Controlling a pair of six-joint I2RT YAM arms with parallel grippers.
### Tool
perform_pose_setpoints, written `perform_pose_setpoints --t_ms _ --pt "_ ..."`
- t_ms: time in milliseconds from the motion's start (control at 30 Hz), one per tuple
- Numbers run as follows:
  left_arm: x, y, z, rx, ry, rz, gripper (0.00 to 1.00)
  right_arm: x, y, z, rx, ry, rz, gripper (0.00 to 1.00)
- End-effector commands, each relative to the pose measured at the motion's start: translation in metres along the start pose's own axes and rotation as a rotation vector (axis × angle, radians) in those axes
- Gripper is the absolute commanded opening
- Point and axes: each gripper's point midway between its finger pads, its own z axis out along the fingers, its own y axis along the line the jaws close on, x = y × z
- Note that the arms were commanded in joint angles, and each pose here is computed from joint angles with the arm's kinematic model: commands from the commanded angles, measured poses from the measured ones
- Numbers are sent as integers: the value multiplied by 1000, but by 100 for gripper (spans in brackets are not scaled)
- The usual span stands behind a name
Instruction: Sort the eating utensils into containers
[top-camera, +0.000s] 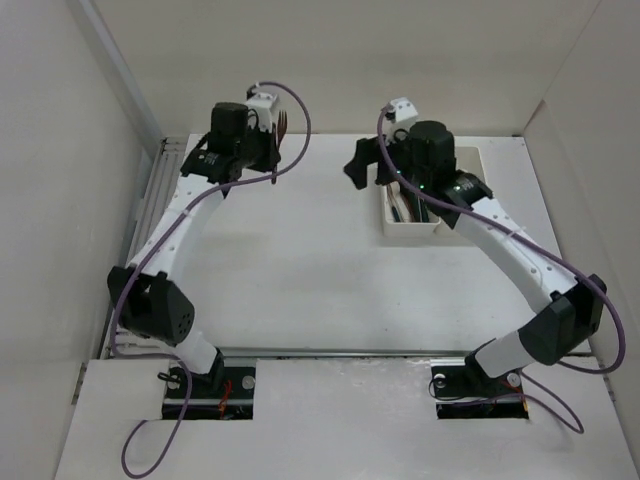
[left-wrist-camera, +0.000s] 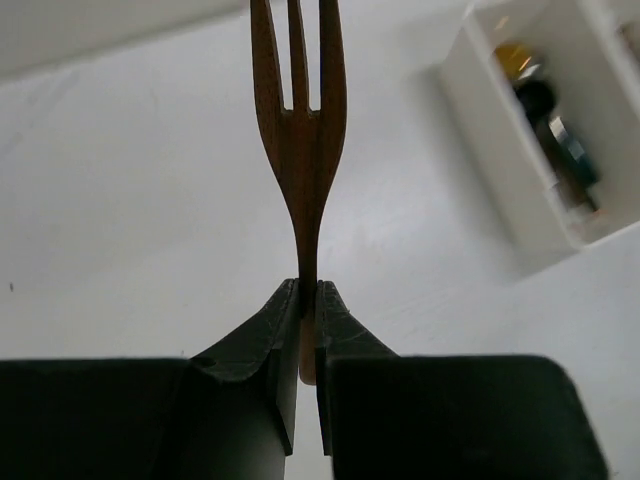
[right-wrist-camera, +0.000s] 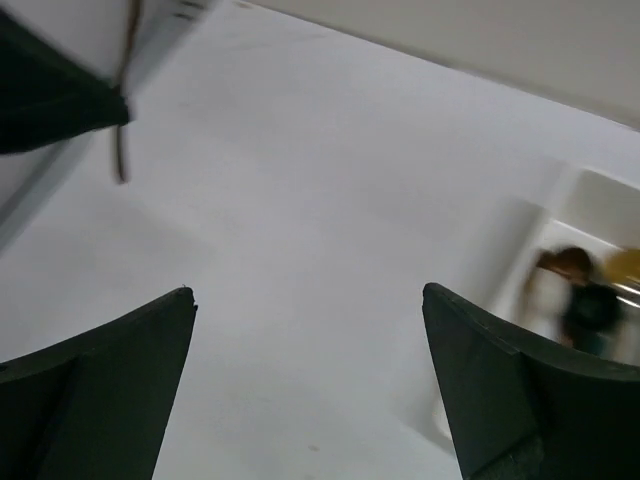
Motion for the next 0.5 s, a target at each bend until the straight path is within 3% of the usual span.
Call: perform_pose_setpoints --t_ms 0,100,167,467 --pt "-72 -38 -50 104 -230 -73 0 -24 100 3 -332 -135 111 100" --pt "-80 -46 -59 128 -233 -187 0 -24 139 15 -423 -147 196 98" --pt "-77 -49 -59 140 -215 -234 0 -31 163 23 -485 -162 245 89" --pt "-61 -64 -60 162 -166 -263 0 -48 172 55 -465 -186 294 74"
